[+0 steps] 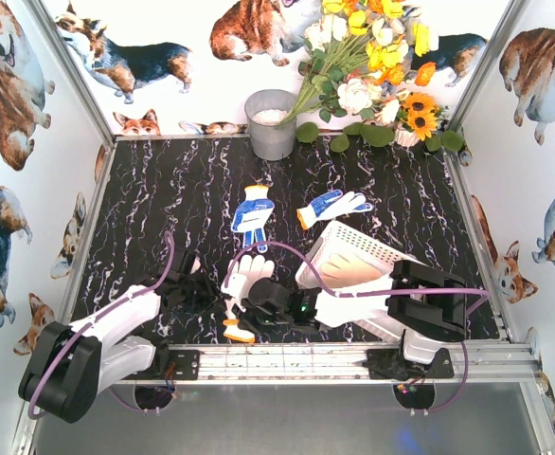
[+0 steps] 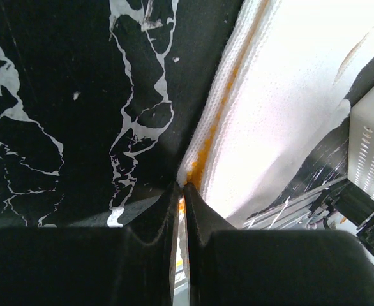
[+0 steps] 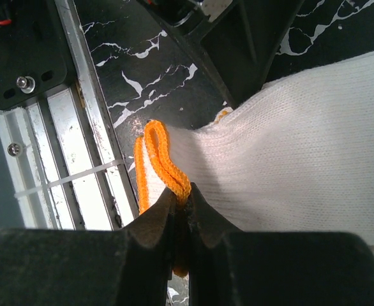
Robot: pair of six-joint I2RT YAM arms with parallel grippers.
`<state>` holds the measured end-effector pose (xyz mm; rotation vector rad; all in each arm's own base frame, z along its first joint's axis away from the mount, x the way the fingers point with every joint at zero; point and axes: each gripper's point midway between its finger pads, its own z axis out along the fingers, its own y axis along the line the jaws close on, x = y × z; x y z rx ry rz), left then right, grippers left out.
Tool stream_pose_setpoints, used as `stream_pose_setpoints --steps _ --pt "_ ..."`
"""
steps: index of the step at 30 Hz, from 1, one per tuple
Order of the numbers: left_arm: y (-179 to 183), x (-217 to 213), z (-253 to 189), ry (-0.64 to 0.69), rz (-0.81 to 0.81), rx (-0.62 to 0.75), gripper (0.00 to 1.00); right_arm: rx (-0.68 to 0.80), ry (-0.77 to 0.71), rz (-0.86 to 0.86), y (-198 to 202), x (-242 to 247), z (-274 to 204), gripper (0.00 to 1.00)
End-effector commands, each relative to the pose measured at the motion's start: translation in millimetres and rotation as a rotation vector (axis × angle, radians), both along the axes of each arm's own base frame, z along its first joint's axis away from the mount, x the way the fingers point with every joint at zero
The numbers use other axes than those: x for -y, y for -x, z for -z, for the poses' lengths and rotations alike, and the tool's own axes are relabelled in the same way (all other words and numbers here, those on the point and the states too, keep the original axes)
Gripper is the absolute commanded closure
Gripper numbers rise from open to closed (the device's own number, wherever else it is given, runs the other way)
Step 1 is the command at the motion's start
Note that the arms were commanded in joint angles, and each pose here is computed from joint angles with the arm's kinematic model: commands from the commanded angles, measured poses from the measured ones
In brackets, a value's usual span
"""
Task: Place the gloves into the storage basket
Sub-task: Pair the glove with the glove.
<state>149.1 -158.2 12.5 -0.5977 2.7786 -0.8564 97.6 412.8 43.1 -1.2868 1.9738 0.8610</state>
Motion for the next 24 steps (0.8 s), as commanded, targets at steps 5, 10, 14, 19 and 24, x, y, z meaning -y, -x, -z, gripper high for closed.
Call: stream_pose_setpoints --steps 5,10,14,19,24 --pt "6.5 -11.3 10.6 -0.068 -0.002 -0.012 0.97 -0.021 -0.052 0.001 3.5 -13.0 -5.4 0.88" --pt "8.1 -12.3 1.8 -0.071 0.009 -0.005 0.83 -0.011 -0.056 0.005 2.1 -12.2 -18.2 0.68" --pt "10.4 -12.0 -8.1 -0.06 -0.009 -0.012 0.77 0.007 -0.083 0.01 0.3 -11.5 -44.3 0.5" --pt "18.4 -15.5 -25.0 -0.069 -0.016 -0.034 0.72 -0.006 -0.158 0.029 2.8 -8.6 -85.1 0.39" --pt "23.3 -14.7 -48.6 -0.031 -0.028 0.008 0.66 -0.056 -0.217 0.208 -10.8 3.6 -100.6 0.38"
